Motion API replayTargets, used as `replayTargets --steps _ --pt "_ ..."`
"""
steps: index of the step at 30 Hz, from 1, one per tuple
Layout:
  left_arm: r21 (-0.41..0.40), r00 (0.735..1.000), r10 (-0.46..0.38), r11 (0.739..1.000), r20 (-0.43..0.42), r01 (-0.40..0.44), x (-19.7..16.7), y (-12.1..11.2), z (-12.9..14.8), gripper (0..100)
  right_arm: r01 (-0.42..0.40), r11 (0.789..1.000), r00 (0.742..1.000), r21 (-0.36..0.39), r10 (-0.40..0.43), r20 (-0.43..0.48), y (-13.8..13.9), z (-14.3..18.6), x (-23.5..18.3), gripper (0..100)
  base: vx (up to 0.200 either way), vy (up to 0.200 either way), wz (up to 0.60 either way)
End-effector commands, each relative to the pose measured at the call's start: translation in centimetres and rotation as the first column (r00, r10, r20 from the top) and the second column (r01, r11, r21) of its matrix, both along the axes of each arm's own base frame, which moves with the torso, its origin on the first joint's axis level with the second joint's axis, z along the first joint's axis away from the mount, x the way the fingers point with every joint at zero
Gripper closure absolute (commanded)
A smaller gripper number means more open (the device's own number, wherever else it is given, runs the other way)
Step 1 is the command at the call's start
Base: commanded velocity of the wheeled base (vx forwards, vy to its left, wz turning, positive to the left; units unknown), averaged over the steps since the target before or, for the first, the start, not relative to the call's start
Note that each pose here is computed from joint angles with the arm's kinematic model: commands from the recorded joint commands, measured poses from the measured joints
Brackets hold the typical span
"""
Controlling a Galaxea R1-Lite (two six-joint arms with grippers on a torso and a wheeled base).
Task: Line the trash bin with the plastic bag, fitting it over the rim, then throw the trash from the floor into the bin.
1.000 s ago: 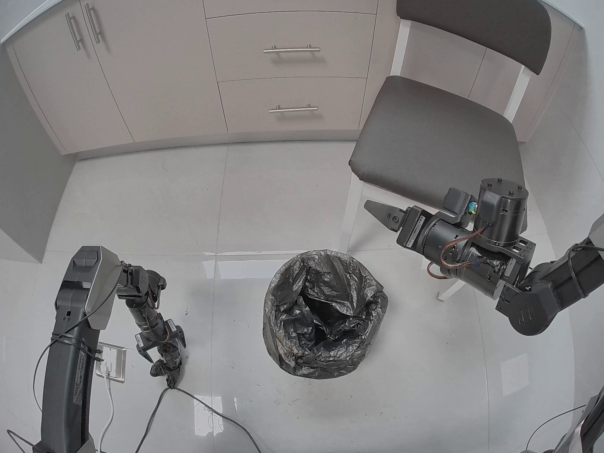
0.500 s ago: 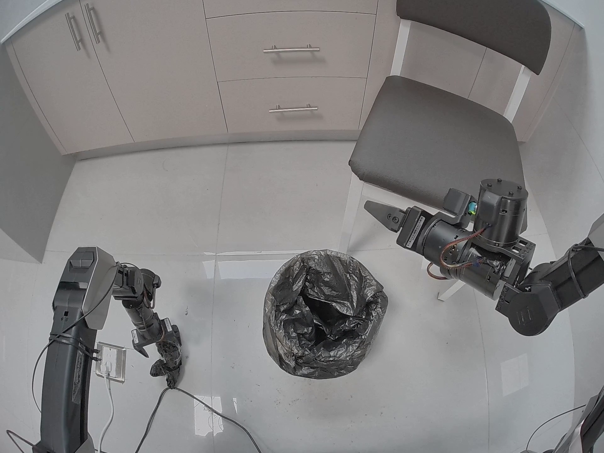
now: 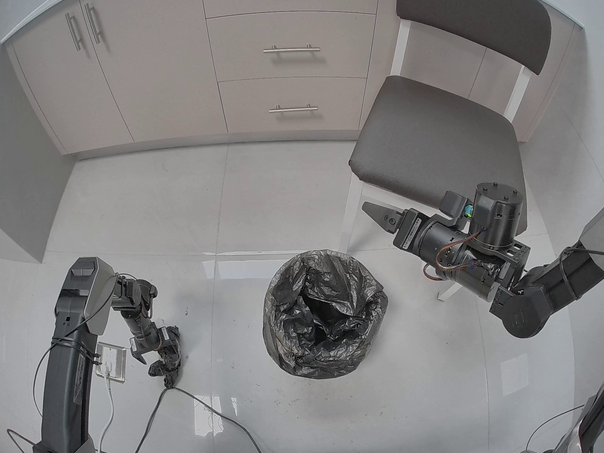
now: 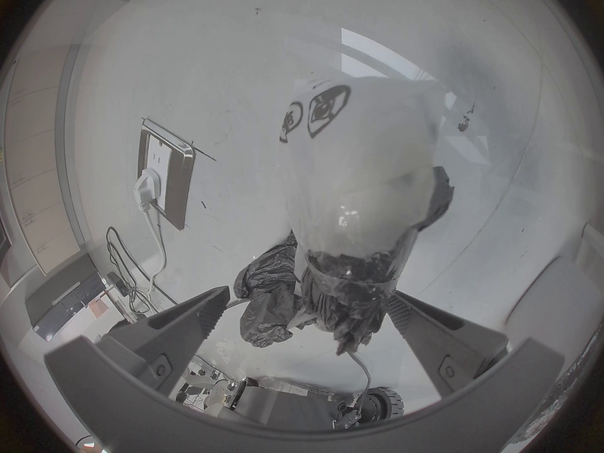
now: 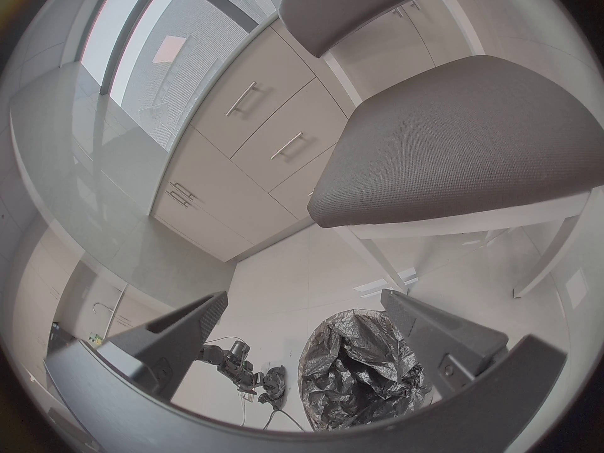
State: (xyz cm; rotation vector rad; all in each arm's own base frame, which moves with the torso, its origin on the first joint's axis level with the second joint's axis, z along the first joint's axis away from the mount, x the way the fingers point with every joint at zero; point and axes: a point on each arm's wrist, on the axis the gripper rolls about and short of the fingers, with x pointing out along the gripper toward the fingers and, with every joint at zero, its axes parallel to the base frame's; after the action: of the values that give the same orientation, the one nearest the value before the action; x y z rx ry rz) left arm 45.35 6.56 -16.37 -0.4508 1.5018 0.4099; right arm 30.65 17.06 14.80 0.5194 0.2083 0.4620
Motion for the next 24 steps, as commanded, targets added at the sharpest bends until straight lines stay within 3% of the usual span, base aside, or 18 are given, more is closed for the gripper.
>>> replayTargets --steps 1,12,13,24 --pt "-0.004 1.0 0.007 1.0 -0.005 -0.007 -0.2 0.4 -0.6 0 0.0 1.0 1.0 -0.007 0.0 -0.013 0.1 -0.6 0.1 0 0.0 0.0 0.0" --pt "-0.002 1.0 0.004 1.0 0.013 -0.004 -0.2 0.4 -2.0 0 -0.001 1.0 1.0 -0.008 0.001 -0.014 0.1 -0.6 0.1 0 0.0 0.0 0.0" --pt "0.0 1.0 0.004 1.0 0.014 -0.004 -0.3 0.4 -2.2 100 -0.001 1.0 1.0 -0.008 0.001 -0.014 0.1 -0.6 0.1 0 0.0 0.0 0.0" --pt "0.025 1.0 0.005 1.0 0.005 -0.005 -0.4 0.3 -2.5 100 0.002 1.0 1.0 0.002 -0.002 0.003 0.0 -0.4 0.1 0 0.0 0.0 0.0"
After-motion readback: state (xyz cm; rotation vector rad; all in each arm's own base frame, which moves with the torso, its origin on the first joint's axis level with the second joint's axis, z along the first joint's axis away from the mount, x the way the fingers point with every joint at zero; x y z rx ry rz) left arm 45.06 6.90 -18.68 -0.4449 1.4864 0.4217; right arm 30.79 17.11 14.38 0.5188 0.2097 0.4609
